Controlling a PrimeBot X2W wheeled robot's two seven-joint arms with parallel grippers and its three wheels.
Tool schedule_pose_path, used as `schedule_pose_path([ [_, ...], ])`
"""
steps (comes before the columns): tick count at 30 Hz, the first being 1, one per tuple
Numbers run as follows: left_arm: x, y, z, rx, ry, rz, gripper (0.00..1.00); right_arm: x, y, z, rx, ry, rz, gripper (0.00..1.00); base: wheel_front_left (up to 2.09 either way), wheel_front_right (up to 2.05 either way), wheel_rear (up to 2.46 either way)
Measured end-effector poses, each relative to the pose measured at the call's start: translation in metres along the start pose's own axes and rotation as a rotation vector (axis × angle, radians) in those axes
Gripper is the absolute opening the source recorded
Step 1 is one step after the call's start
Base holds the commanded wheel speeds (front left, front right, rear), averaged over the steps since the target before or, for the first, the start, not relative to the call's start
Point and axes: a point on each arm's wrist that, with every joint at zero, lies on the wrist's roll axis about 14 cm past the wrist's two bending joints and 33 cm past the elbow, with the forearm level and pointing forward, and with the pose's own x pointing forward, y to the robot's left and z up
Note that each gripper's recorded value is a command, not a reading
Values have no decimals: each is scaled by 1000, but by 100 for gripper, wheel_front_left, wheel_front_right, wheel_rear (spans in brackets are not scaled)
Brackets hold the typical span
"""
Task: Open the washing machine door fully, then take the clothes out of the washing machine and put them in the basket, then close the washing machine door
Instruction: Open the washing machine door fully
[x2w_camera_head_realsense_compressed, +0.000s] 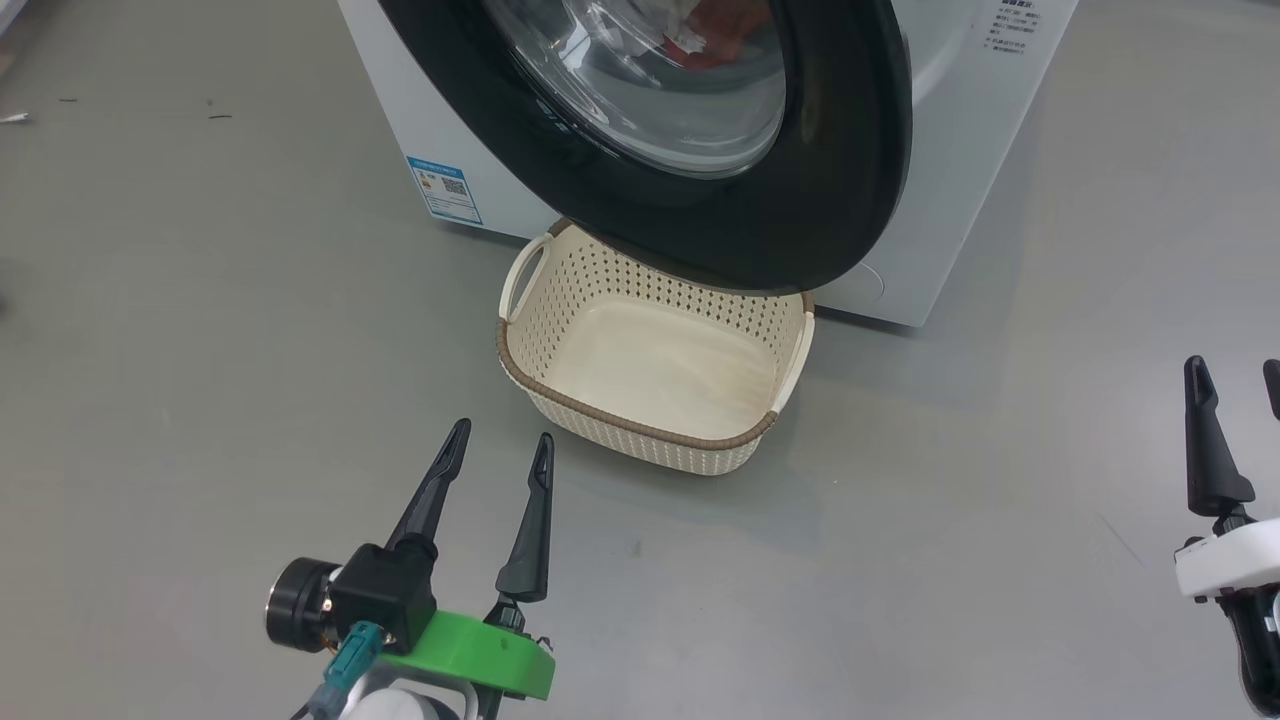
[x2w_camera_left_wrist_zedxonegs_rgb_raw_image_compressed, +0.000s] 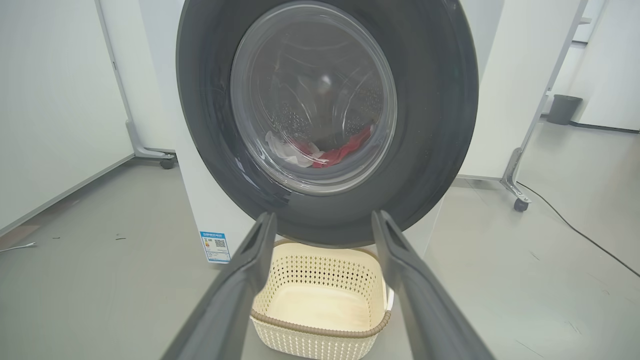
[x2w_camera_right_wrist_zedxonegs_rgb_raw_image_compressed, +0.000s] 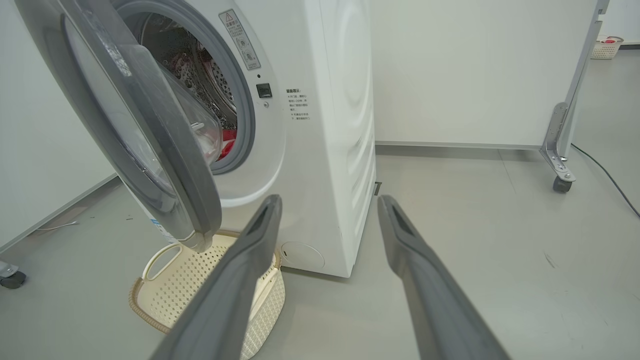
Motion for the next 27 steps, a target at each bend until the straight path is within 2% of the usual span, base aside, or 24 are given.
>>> schedule_pose_path([
  [27, -2, -2, -1, 10, 2, -8, 100, -5, 4, 8, -23, -29, 14, 100, 0, 0, 0],
])
